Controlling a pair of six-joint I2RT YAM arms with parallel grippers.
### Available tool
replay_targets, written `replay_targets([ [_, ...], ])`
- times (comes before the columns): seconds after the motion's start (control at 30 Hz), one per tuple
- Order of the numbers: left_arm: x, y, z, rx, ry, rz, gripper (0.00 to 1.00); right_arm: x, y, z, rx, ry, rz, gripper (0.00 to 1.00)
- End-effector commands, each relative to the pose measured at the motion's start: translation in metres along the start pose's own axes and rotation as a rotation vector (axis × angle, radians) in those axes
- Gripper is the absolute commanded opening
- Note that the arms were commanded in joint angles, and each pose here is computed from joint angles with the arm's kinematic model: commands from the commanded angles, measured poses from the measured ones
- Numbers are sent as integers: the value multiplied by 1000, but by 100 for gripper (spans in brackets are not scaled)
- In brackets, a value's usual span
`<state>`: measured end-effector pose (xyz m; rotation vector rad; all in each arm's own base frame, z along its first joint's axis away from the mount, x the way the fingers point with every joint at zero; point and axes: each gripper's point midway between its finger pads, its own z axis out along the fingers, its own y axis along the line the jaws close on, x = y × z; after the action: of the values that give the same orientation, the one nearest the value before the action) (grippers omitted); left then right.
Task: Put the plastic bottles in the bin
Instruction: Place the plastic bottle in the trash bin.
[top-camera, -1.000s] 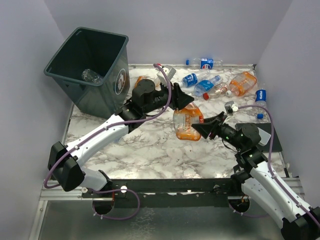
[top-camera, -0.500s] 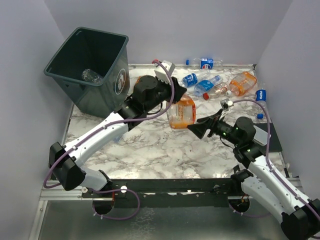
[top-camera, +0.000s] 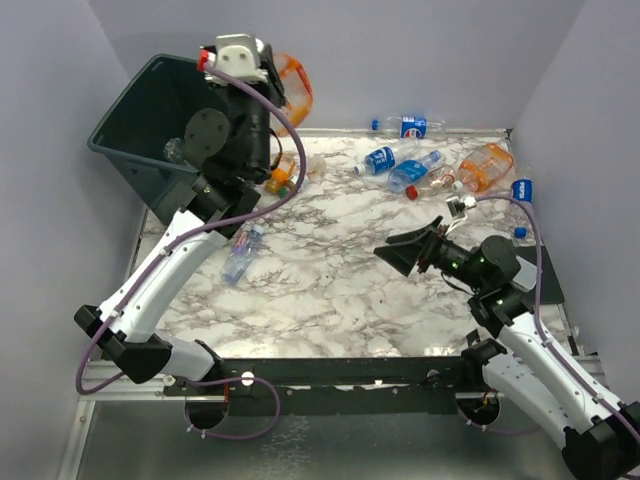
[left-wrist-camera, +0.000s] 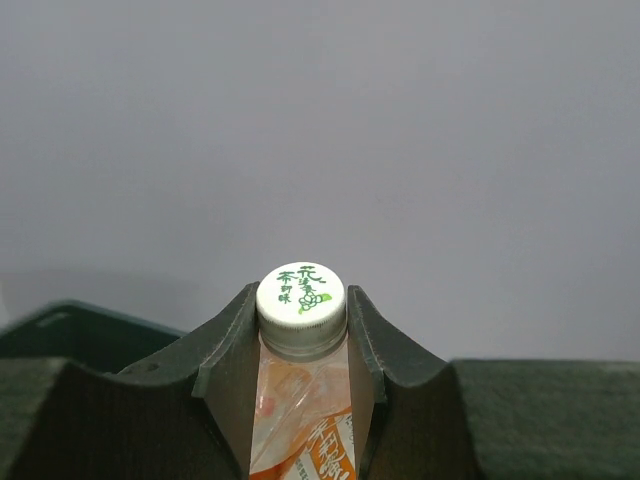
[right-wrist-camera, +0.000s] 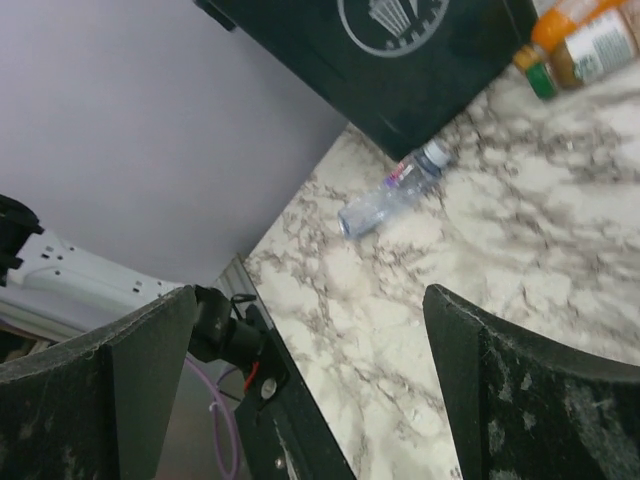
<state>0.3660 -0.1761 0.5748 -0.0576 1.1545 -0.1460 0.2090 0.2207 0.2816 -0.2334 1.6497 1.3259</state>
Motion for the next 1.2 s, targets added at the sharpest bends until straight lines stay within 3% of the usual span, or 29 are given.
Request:
replay_targets([
  [0.0,-43,76,17,-266,-173,49,0,42,-32,-5,43,28,122,99],
  [0.2,-44,141,31,-457,-319,144,0,82,-59,-17,96,65,207,98],
  [0.37,-14,157,40,-433,-381,206,0,91,-70,-23,153,75,216,98],
  [0.47,20,161,51,-443,-324,246,0,92,-79,-26,203,53,219,98],
  [0.7,108,191,70,-569,-36,213,0,95,-86,-31,256,66,214,98],
  [0.73,115,191,74,-564,-4,210,5,97,-86,-31,260,78,214,98],
  [0.77,119,192,75,-561,18,211,17,99,-88,-31,267,90,217,98],
  [0.83,122,191,76,-559,36,206,62,100,-89,-30,277,110,216,99],
  [0.9,113,191,76,-565,28,196,92,99,-90,-29,282,117,209,99],
  [0.93,106,190,77,-562,22,191,99,98,-90,-28,282,118,205,99],
  [1.17,41,170,74,-486,-71,95,99,84,-92,-20,298,100,172,100],
])
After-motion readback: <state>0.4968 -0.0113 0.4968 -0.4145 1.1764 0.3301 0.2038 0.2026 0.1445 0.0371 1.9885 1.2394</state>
